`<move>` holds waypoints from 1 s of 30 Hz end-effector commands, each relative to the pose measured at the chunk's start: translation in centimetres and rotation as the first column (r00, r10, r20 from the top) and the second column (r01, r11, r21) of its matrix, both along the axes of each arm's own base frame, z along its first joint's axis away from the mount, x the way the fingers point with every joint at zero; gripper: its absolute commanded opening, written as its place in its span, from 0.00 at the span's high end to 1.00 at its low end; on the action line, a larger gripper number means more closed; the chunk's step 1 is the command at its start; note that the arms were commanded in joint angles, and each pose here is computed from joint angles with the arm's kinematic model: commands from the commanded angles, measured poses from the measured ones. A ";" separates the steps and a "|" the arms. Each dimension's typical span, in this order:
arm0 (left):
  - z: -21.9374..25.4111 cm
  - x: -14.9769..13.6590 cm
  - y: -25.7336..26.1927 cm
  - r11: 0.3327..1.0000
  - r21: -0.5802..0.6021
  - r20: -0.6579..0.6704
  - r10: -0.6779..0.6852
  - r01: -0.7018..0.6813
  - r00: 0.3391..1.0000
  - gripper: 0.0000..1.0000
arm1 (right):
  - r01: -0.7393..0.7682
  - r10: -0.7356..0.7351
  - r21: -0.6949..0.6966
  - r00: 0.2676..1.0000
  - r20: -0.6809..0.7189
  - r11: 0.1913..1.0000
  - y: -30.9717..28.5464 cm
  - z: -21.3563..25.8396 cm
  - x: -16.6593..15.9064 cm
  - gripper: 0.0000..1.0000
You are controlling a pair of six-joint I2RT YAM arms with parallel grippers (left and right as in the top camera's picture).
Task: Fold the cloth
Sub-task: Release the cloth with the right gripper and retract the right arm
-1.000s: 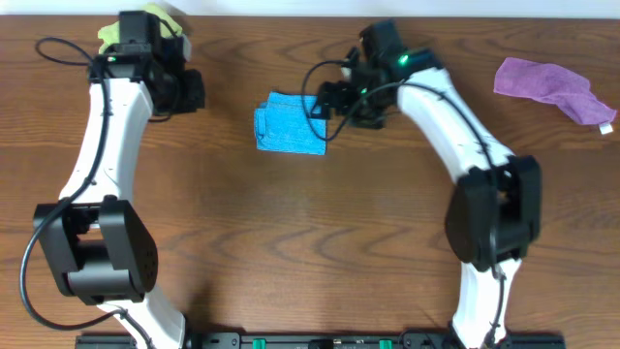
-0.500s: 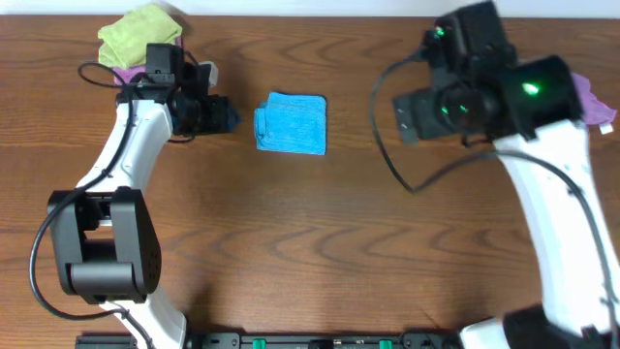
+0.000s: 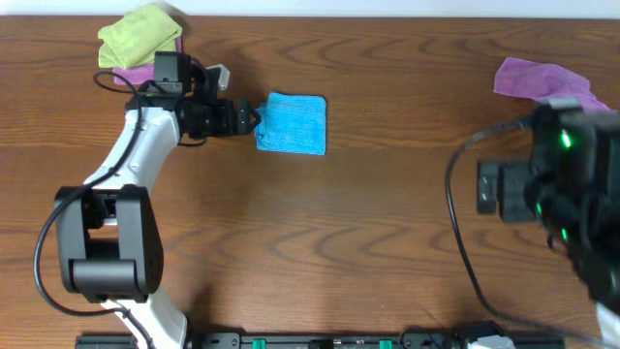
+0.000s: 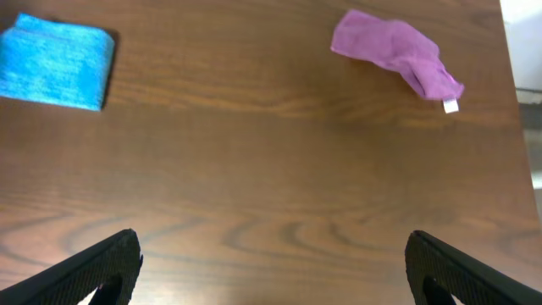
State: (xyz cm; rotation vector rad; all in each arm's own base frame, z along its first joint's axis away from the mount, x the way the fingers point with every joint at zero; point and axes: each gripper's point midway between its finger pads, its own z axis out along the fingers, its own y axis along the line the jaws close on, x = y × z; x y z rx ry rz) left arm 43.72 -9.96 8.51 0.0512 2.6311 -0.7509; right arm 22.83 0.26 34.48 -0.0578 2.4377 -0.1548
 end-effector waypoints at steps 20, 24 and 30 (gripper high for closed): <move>-6.2 0.6 -3.9 0.970 -0.241 -0.149 -0.017 -0.020 0.989 0.05 | 0.009 -0.009 -0.045 1.000 0.012 0.999 -1.8 -1.3 -6.0 0.01; -8.1 0.2 -4.2 0.963 -0.264 -0.210 -0.008 -0.049 0.978 0.05 | 0.009 -0.009 -0.045 1.000 0.012 0.999 -1.8 -1.3 -6.0 0.01; -9.7 0.2 -4.1 0.965 -0.253 -0.230 0.005 -0.065 0.973 0.05 | 0.009 -0.008 -0.045 1.000 0.012 0.999 -1.8 -1.3 -6.0 0.01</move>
